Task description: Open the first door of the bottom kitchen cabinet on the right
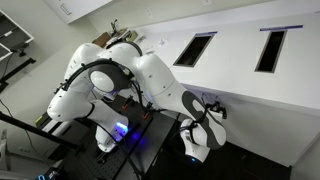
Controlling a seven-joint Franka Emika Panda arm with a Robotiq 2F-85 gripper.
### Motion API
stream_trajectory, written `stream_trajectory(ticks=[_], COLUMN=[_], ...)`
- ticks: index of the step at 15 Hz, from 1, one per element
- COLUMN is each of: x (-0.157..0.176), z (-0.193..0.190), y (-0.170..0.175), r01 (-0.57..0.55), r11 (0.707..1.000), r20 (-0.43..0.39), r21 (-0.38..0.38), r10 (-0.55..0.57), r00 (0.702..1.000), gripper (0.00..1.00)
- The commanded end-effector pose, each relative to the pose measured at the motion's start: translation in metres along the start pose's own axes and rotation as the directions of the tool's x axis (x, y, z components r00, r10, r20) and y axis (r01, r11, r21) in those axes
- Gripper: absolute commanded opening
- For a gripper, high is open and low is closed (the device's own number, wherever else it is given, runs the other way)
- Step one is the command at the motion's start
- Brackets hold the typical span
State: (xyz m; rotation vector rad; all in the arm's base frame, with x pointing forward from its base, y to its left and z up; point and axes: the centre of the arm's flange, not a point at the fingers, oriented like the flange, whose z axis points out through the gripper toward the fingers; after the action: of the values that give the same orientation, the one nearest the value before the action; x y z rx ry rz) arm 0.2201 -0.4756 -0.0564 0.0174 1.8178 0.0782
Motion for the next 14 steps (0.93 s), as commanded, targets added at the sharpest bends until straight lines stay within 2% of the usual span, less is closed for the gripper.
stream_trajectory(ticks=[1, 6, 14], x=[-0.002, 0.009, 0.024], z=[-0.011, -0.039, -0.097], y=[0.001, -0.015, -0.047], r01=[-0.017, -0.006, 0.035], r11=[1.000, 1.000, 0.992], r20=[-0.012, -0.035, -0.053], r21=[0.009, 0.005, -0.117], r10=[0.017, 0.006, -0.042], r00=[1.000, 0.999, 0.998], gripper=[0.03, 0.03, 0.03])
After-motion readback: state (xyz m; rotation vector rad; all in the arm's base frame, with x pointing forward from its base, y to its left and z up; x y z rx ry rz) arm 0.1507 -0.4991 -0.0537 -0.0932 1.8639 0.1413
